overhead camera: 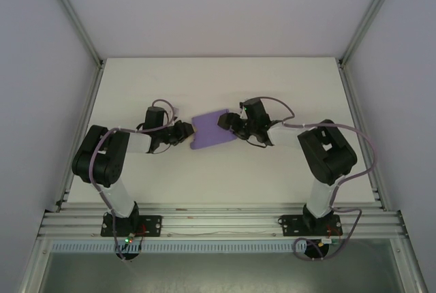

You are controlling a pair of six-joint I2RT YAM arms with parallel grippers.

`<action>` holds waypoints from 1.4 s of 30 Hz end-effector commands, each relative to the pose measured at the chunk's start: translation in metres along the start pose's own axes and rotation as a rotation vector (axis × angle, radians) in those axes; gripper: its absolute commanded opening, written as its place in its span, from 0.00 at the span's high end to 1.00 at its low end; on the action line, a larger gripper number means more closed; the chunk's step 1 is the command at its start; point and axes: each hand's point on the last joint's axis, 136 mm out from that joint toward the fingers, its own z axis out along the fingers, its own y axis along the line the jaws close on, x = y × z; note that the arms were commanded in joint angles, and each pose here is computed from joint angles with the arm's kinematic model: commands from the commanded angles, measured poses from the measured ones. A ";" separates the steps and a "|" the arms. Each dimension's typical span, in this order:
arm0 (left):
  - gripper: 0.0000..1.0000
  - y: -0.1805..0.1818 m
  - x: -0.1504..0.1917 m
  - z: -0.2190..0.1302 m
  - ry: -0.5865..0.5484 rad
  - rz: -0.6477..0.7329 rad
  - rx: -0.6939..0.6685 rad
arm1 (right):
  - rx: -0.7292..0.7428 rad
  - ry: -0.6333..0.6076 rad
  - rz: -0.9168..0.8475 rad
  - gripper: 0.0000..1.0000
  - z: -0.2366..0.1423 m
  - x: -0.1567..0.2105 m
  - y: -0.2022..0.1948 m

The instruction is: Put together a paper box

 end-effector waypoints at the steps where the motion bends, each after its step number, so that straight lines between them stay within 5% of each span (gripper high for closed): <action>1: 0.80 0.013 0.012 0.004 0.053 -0.017 -0.039 | -0.154 0.004 -0.016 0.41 -0.002 -0.005 0.038; 7: 0.72 0.000 0.004 0.000 0.036 0.014 -0.016 | -0.162 0.011 -0.012 0.52 -0.006 -0.004 0.042; 11: 0.56 -0.018 -0.009 -0.010 -0.008 0.087 -0.012 | -0.106 -0.011 0.018 0.55 -0.013 -0.005 0.034; 16: 0.00 -0.048 -0.039 -0.040 -0.146 0.313 -0.131 | 0.055 -0.013 0.110 0.56 -0.029 -0.005 0.016; 20: 0.00 -0.097 -0.030 -0.058 -0.161 0.688 -0.155 | 0.204 0.021 0.196 0.57 -0.052 0.000 0.003; 26: 0.00 -0.143 0.048 -0.064 0.011 1.258 -0.071 | 0.322 0.144 0.404 0.58 -0.098 0.014 -0.002; 35: 0.00 -0.149 0.096 -0.062 0.199 1.559 -0.072 | 0.157 0.314 0.720 0.64 -0.116 0.033 0.028; 42: 0.00 -0.123 0.090 -0.044 0.319 1.664 -0.311 | 0.157 0.353 0.783 0.61 -0.122 0.035 0.035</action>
